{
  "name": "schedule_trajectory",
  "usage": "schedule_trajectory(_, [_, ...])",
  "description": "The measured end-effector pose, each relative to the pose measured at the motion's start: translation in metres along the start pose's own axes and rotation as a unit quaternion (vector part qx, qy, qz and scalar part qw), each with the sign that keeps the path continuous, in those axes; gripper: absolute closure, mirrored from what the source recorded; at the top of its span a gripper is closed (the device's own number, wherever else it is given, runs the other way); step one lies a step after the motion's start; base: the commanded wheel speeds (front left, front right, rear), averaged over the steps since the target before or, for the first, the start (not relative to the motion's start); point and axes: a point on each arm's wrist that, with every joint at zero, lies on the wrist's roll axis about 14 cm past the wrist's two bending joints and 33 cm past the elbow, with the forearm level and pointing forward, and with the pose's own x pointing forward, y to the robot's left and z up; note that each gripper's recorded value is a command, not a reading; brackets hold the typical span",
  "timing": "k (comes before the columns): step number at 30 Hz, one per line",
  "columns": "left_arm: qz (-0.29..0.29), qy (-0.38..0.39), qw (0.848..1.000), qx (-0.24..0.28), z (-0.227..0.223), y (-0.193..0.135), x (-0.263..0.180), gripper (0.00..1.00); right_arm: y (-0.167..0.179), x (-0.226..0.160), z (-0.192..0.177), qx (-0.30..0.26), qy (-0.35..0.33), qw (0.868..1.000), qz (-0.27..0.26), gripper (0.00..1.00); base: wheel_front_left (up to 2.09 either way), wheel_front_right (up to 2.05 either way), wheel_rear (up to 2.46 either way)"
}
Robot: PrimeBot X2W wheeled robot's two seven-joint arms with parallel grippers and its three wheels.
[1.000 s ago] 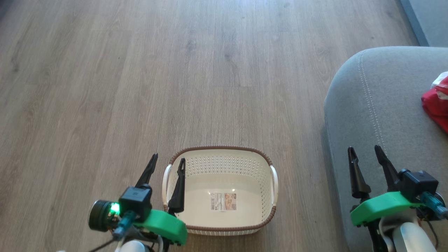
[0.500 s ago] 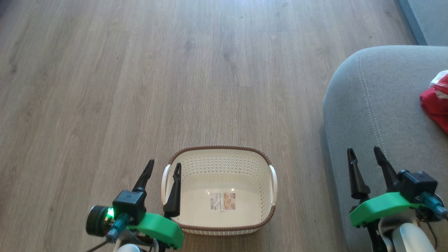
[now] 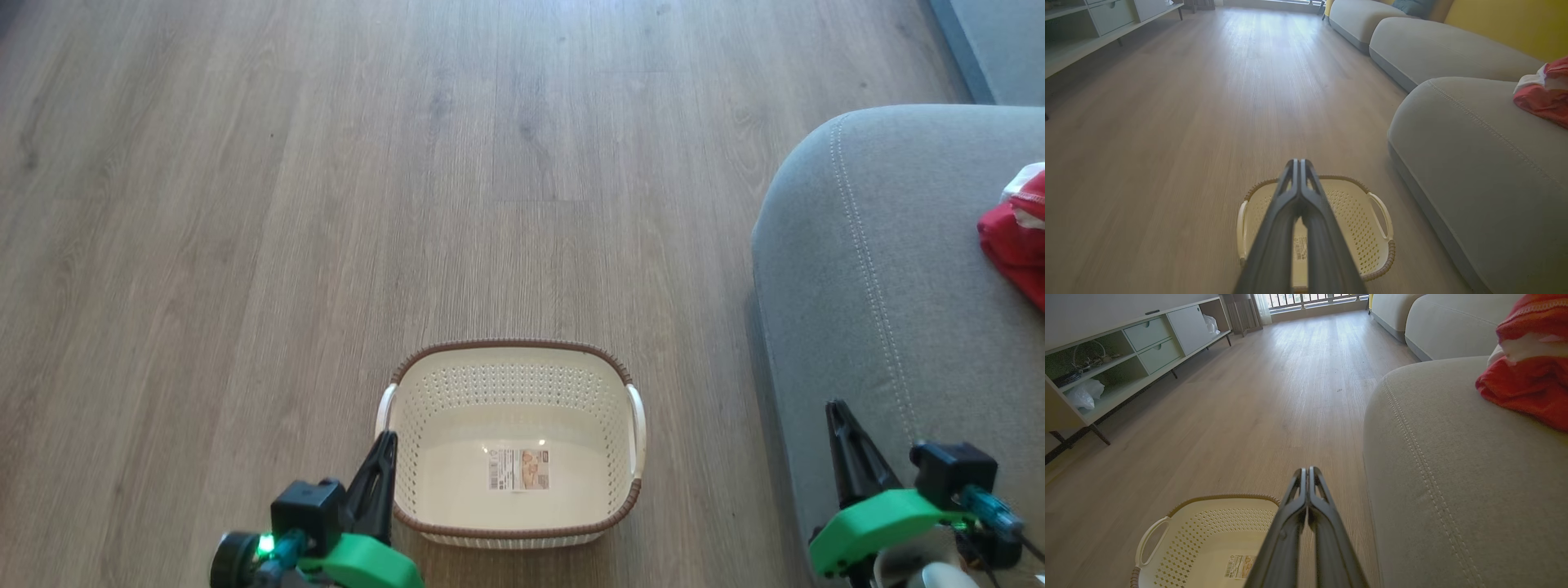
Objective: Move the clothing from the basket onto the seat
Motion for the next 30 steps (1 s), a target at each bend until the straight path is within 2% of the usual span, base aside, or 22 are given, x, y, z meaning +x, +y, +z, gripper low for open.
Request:
schedule_trajectory(12, [0.012,0.018,0.998,-0.063,-0.006,0.006,-0.001,1.0,-0.006,-0.001,0.0,0.059,0.002,0.998,-0.018,1.0,0.0,0.0,0.0])
schedule_trajectory(30, [0.036,0.036,0.984,-0.172,-0.01,0.02,0.003,1.0,-0.014,-0.002,0.004,0.165,-0.002,0.985,-0.043,1.0,0.0,0.0,0.0])
